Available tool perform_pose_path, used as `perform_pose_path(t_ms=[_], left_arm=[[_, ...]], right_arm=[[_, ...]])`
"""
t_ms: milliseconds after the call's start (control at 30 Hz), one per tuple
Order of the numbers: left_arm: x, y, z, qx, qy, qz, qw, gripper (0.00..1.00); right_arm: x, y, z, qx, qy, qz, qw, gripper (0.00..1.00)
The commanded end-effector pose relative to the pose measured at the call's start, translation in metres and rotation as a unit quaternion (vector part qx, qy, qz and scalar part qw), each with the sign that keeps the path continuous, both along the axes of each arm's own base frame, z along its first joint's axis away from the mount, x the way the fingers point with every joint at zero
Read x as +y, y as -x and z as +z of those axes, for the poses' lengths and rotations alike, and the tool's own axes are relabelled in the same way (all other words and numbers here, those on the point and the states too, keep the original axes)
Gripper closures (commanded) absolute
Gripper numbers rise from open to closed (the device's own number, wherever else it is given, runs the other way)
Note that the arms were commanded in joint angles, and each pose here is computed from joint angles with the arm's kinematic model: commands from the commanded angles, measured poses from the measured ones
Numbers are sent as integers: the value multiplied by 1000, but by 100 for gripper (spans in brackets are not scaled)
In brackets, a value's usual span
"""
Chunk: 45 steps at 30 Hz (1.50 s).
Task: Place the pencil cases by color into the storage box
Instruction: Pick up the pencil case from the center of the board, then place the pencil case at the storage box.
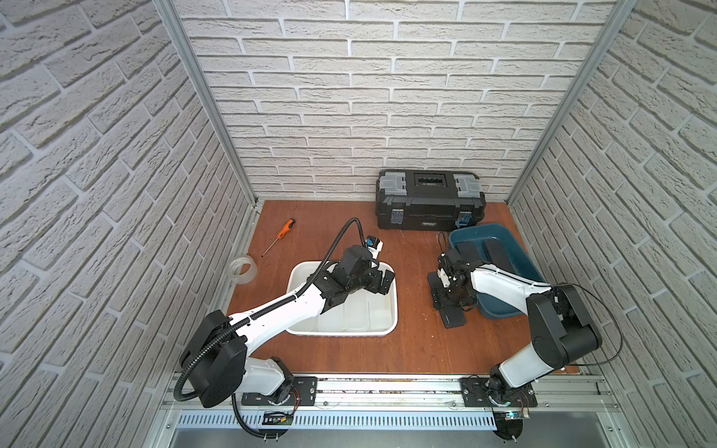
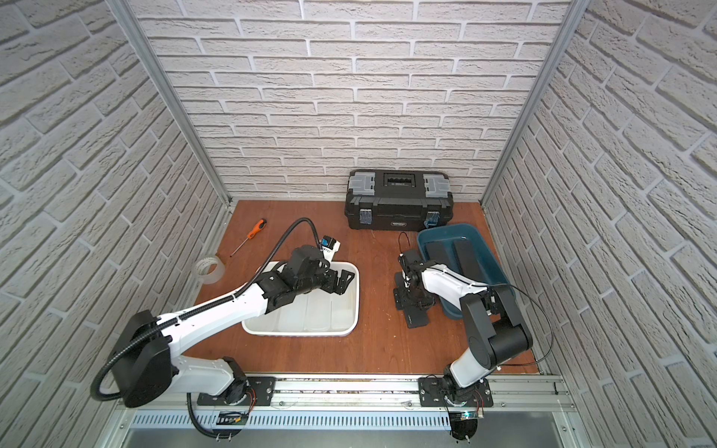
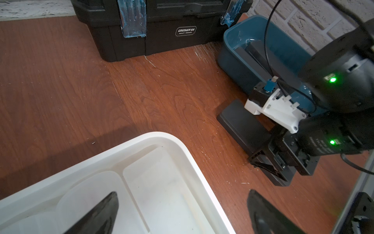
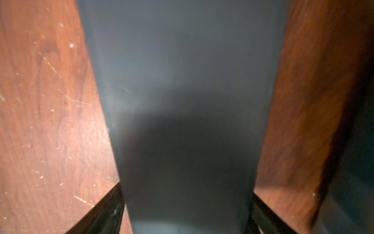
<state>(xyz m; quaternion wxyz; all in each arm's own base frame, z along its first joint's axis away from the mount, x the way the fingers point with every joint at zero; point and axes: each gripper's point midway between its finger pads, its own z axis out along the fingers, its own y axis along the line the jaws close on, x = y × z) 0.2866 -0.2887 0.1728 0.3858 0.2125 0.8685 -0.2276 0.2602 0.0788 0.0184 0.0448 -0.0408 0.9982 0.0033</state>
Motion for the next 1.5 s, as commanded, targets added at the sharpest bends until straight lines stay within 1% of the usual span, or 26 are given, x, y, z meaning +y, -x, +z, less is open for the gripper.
perform_pose_path(t_ms=[0,300,433,567,733,900,1000,1200,1267,1333,1467], left_arm=[[-3,-2,17,-21,13,-2,1000,2],[-2,-2,14,-19,11,0,1000,2],[-2,-2,14,-20,10,-1,1000,2],[-2,-2,14,-21,8,-1,1000,2],[-2,-3,13,-20,8,1,1000,2],[-2,-3,15,-22,9,0,1000,2],[-3,-3,15,-21,8,0,1000,2],[-3,-4,16,-20,10,0,1000,2],[-3,-3,16,-20,10,-1,1000,2],[-2,-2,18,-21,11,-1,1000,2],[0,-1,21,-27,12,-2,1000,2]], right_arm=[[2,-5,2,-5,0,4,1000,16],[1,-5,-5,16,21,14,1000,19],[1,-5,-4,15,24,17,999,24],[2,-9,6,0,26,16,1000,29],[10,-18,39,-34,16,25,999,33],[15,-19,82,-71,3,39,997,33],[14,-20,112,-105,-2,39,994,33],[-6,-27,167,-175,41,35,983,32],[-13,-32,180,-196,55,33,978,31],[-18,-35,187,-205,55,28,977,30],[-33,-38,189,-205,61,21,977,30]])
